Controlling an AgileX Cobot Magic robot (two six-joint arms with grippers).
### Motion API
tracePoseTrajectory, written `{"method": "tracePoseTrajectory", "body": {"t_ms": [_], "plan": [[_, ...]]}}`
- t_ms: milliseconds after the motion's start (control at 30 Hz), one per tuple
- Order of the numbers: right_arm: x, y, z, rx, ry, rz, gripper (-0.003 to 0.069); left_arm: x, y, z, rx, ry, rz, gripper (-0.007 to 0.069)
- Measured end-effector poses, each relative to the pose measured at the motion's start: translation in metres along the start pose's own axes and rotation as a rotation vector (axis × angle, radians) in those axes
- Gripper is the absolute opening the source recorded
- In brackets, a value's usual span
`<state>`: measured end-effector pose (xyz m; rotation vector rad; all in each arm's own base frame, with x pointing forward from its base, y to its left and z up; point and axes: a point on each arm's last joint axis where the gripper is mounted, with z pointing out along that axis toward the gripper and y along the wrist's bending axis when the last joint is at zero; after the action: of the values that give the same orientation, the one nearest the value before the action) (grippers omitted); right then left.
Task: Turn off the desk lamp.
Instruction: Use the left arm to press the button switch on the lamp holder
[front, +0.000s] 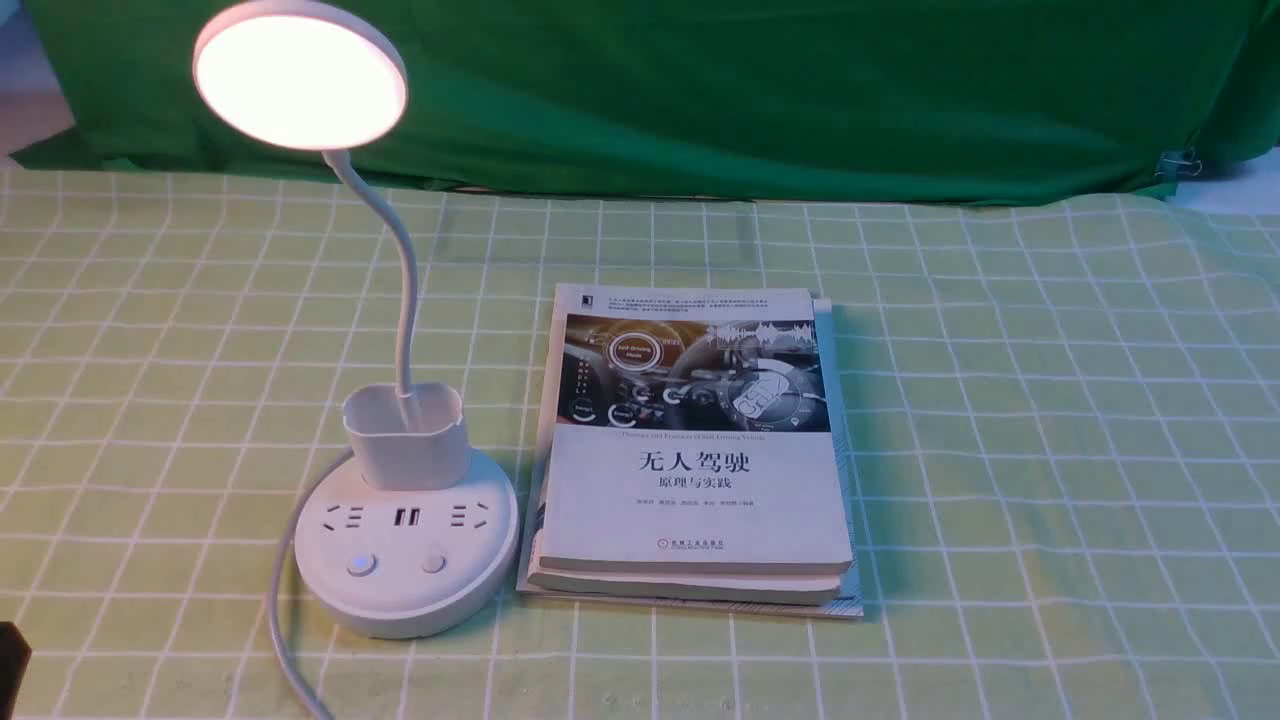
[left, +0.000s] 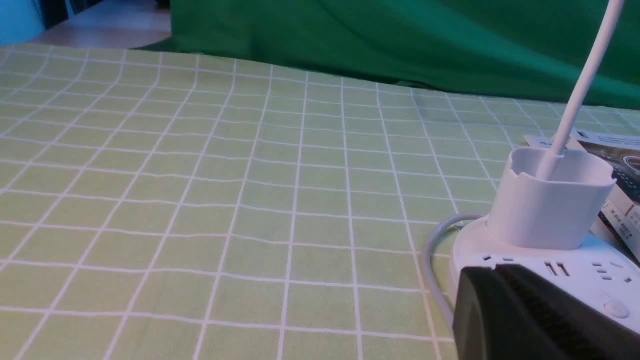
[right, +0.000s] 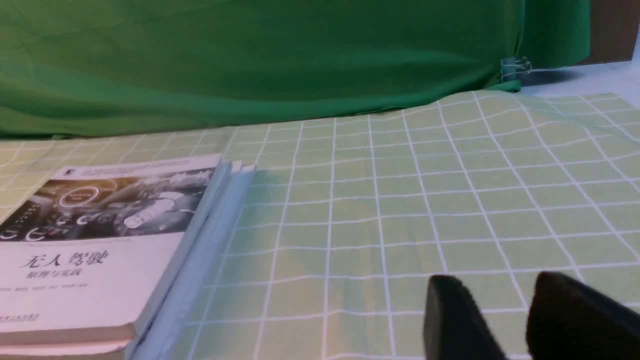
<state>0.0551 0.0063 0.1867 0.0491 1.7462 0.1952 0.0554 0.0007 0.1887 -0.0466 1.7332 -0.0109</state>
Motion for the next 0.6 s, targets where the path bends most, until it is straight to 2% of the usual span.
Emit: {"method": "tracePoseTrajectory", "body": {"t_ms": [600], "plan": [[-0.0002,0.0,0.0,0.0,-0.002,0.0,0.0238,-0.0037,-0.0002,-0.0001,0.003,-0.04,-0.017,0.0001]]}}
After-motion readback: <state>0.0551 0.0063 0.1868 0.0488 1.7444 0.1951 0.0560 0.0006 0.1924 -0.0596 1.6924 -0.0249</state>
